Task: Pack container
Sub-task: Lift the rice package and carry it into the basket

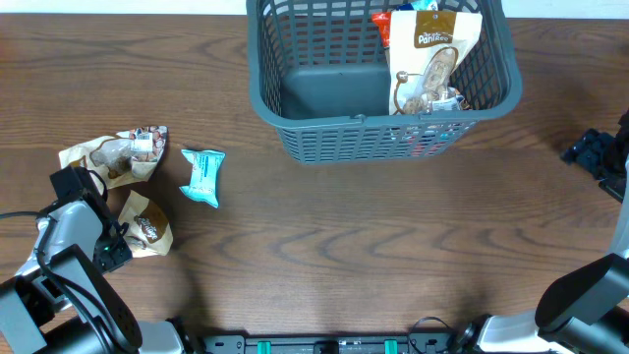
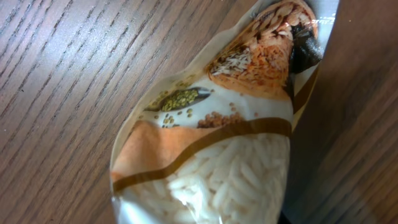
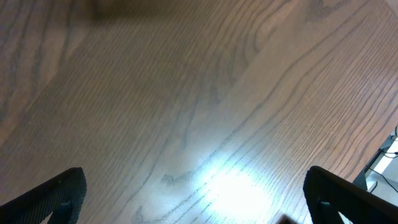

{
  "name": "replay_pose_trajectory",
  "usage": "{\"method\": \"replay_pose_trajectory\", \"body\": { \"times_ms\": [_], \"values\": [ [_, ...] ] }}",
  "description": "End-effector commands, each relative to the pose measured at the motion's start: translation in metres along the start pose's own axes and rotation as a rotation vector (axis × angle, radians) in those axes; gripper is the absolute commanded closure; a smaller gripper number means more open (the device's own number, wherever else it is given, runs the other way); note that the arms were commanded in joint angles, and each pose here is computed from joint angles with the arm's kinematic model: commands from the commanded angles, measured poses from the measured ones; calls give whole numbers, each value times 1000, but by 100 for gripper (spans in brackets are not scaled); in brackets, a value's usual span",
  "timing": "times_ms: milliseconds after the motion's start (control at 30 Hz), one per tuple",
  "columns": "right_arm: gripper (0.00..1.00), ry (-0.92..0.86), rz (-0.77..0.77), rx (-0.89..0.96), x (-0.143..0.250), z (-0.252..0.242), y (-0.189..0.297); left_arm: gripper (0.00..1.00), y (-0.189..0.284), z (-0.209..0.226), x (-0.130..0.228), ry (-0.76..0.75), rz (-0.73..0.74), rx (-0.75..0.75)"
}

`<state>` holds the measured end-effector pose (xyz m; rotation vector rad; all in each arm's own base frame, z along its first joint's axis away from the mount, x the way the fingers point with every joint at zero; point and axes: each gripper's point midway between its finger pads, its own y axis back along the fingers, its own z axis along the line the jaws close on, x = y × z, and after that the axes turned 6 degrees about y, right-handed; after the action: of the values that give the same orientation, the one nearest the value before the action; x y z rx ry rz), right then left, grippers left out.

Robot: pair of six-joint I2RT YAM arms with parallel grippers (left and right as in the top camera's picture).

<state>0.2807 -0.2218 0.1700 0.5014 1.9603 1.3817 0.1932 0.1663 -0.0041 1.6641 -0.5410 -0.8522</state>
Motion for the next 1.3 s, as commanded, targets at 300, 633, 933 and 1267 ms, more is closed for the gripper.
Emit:
{"method": "replay_pose_trajectory", "body": {
  "times_ms": [300, 633, 933, 1267],
  "values": [
    [1, 6, 7, 3, 2, -2, -2, 95, 21, -19, 42, -500, 173, 145],
    [1, -7, 7, -85, 0, 13, -1, 94, 275, -103, 72, -722, 126, 996],
    [1, -14, 15, -161, 1, 26, 0, 94, 480, -94, 92, -737, 170, 1585],
    [1, -9, 64, -260, 11, 42, 4, 94, 535, -83, 204, -775, 375, 1849]
  ]
}}
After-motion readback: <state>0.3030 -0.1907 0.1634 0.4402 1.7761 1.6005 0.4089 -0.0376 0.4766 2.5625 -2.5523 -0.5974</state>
